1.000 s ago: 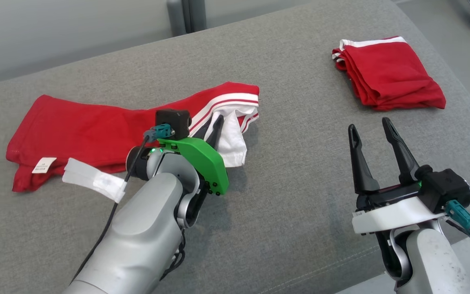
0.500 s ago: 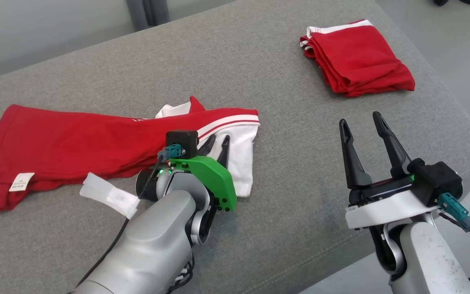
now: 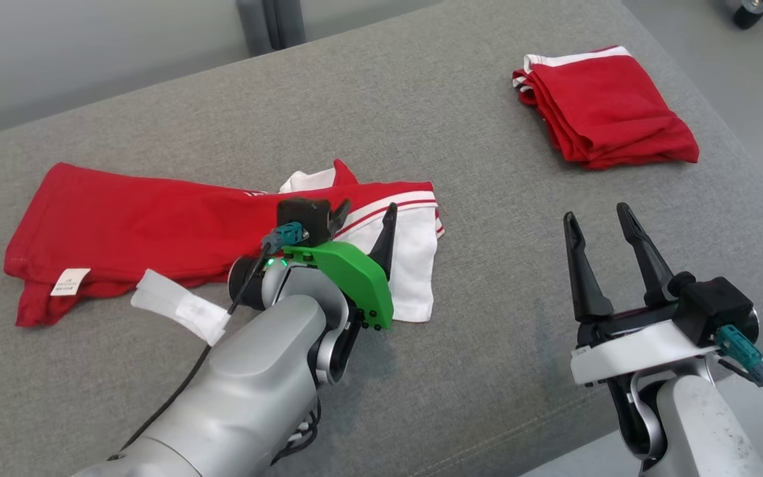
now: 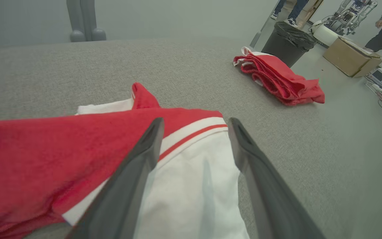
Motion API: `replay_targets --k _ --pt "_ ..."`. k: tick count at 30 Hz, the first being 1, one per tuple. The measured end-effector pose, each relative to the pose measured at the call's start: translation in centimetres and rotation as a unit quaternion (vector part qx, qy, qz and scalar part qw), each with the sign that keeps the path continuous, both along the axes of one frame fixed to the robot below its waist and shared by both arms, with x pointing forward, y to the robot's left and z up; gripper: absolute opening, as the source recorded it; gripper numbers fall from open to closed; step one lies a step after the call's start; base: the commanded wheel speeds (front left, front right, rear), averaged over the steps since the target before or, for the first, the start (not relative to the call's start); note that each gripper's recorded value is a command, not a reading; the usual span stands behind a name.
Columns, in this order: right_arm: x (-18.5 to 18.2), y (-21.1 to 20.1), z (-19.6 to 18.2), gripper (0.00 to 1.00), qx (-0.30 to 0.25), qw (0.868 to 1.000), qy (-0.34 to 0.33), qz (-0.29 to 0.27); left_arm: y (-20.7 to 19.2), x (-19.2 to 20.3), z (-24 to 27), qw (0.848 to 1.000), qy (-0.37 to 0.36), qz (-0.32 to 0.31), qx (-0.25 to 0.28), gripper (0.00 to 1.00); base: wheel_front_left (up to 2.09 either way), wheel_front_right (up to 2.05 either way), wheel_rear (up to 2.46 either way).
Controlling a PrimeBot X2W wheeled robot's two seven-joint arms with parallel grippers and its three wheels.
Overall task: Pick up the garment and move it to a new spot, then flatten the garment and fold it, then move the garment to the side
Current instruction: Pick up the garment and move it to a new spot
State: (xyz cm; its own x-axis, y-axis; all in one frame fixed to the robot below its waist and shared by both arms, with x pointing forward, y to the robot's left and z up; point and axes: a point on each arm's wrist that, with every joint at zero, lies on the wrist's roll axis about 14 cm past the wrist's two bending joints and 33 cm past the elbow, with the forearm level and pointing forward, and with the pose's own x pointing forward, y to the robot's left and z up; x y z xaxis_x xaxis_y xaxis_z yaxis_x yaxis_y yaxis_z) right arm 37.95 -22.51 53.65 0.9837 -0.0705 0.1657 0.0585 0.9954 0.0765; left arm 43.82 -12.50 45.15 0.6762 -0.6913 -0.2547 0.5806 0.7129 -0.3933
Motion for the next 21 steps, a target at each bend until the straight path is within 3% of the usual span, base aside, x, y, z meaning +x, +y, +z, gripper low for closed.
replay_targets --k 5,21 --pt "0.0 0.6 -0.4 1.00 0.005 1.000 0.005 0.008 1.5 1.1 2.3 0.999 -0.039 0.025 -0.012 1.00 0.00 0.00 0.00" --pt "0.1 3.8 -2.9 1.00 0.027 0.997 0.040 0.054 9.8 0.3 3.1 0.986 -0.087 0.140 -0.019 1.00 0.00 0.00 0.00"
